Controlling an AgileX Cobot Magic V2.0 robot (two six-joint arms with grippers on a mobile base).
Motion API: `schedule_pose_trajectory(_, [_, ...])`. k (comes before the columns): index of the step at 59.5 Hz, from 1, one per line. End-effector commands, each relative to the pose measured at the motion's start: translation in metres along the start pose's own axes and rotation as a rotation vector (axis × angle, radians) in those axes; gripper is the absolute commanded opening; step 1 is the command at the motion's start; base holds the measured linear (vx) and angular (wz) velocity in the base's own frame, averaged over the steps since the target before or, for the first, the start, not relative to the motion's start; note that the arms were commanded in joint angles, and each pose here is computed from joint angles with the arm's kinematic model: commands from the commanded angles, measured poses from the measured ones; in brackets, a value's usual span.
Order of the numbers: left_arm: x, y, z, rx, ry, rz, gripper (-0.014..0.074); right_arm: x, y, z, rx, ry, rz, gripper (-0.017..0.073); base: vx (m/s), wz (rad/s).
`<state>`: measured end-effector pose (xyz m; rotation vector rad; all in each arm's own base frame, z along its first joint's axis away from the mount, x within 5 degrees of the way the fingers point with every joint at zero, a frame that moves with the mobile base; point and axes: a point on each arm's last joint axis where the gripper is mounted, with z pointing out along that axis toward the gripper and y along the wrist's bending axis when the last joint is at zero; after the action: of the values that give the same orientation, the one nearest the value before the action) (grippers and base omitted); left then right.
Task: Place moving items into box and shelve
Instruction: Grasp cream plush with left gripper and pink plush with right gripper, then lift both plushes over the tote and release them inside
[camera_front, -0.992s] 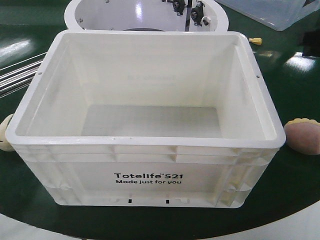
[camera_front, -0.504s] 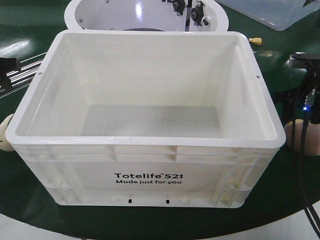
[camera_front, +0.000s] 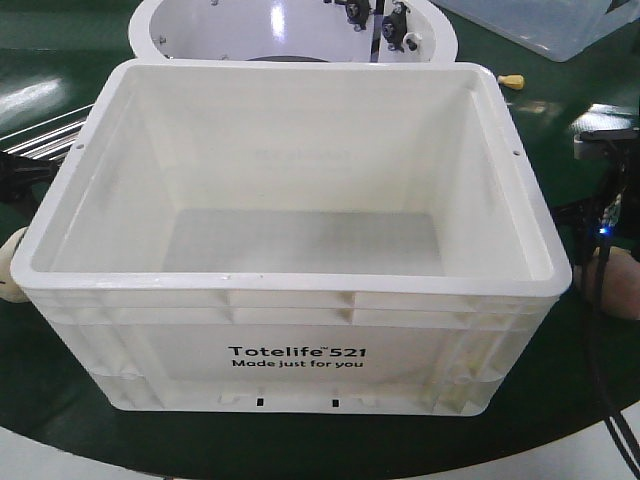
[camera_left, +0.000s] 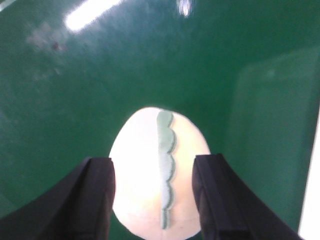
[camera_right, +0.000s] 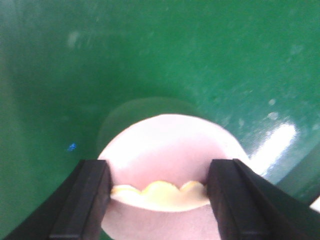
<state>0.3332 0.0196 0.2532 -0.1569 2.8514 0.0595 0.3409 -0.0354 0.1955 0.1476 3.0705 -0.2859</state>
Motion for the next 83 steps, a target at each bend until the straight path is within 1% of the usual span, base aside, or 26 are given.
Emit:
schedule_pose_trajectory(1, [-0.005, 0.001, -0.010, 0.003, -0.020, 0.023, 0.0470, 0.007, -0.005, -0.005, 0.012, -0.002, 0.000, 0.0487, 0.00, 0.00])
schedule_pose_trajectory(8, [0.000, 0.001, 0.004, 0.000, 0.077, 0.048, 0.0470, 0.018, -0.002, 0.011, 0.010, 0.016, -0.017, 0.0487, 0.00, 0.00])
schedule_pose_trajectory(16, [-0.002, 0.000, 0.018, -0.001, 0.111, 0.050, 0.0470, 0.026, 0.001, 0.022, -0.001, 0.014, -0.026, 0.0485, 0.00, 0.00])
schedule_pose_trajectory(22, [-0.003, -0.001, 0.032, 0.000, 0.139, 0.050, 0.0470, 0.027, 0.002, 0.026, -0.003, 0.011, -0.029, 0.0468, 0.00, 0.00])
schedule_pose_trajectory(26, [-0.003, -0.003, 0.043, 0.015, 0.166, 0.041, 0.0468, 0.026, 0.001, 0.026, 0.004, -0.001, -0.036, 0.0445, 0.00, 0.00])
schedule_pose_trajectory(31, [-0.003, -0.008, 0.054, 0.058, 0.192, 0.010, 0.0436, 0.024, 0.000, 0.026, 0.016, -0.020, -0.048, 0.0379, 0.00, 0.00])
schedule_pose_trajectory(33, [-0.003, -0.010, 0.060, 0.077, 0.205, -0.004, 0.0414, 0.024, 0.000, 0.026, 0.020, -0.026, -0.052, 0.0347, 0.00, 0.00])
schedule_pose_trajectory(36, [-0.003, -0.015, 0.066, 0.120, 0.218, -0.018, 0.0356, 0.023, 0.000, 0.026, 0.024, -0.035, -0.057, 0.0281, 0.00, 0.00])
schedule_pose_trajectory(41, [-0.004, -0.019, 0.070, 0.163, 0.213, 0.001, 0.0226, 0.023, -0.001, 0.026, 0.025, -0.038, -0.058, 0.0155, 0.00, 0.00])
schedule_pose_trajectory(47, [-0.006, -0.019, 0.070, 0.167, 0.183, 0.007, 0.0051, 0.022, 0.000, 0.025, 0.023, -0.048, -0.058, -0.0006, 0.00, 0.00])
schedule_pose_trajectory(49, [-0.007, -0.019, 0.068, 0.166, 0.170, 0.008, -0.0012, 0.021, -0.001, 0.025, 0.023, -0.050, -0.058, -0.0015, 0.00, 0.00])
schedule_pose_trajectory(58, [-0.010, -0.018, 0.057, 0.166, 0.130, 0.010, -0.0008, 0.022, -0.002, 0.018, 0.028, -0.072, -0.058, -0.0012, 0.00, 0.00])
schedule_pose_trajectory(64, [-0.011, -0.017, 0.037, 0.167, 0.071, 0.011, -0.0006, 0.023, -0.005, 0.002, 0.029, -0.133, -0.051, -0.0009, 0.00, 0.00])
schedule_pose_trajectory(73, [-0.011, -0.014, -0.006, 0.158, -0.067, 0.024, -0.0004, 0.028, -0.013, -0.034, 0.047, -0.267, -0.042, -0.0009, 0.00, 0.00])
schedule_pose_trajectory(77, [-0.009, -0.011, -0.028, 0.148, -0.140, 0.022, -0.0003, 0.033, -0.017, -0.051, 0.053, -0.328, -0.036, -0.0009, 0.00, 0.00])
schedule_pose_trajectory(83, [-0.004, -0.009, -0.065, 0.146, -0.270, 0.020, -0.0003, 0.042, -0.023, -0.085, 0.057, -0.471, -0.021, -0.0008, 0.00, 0.00])
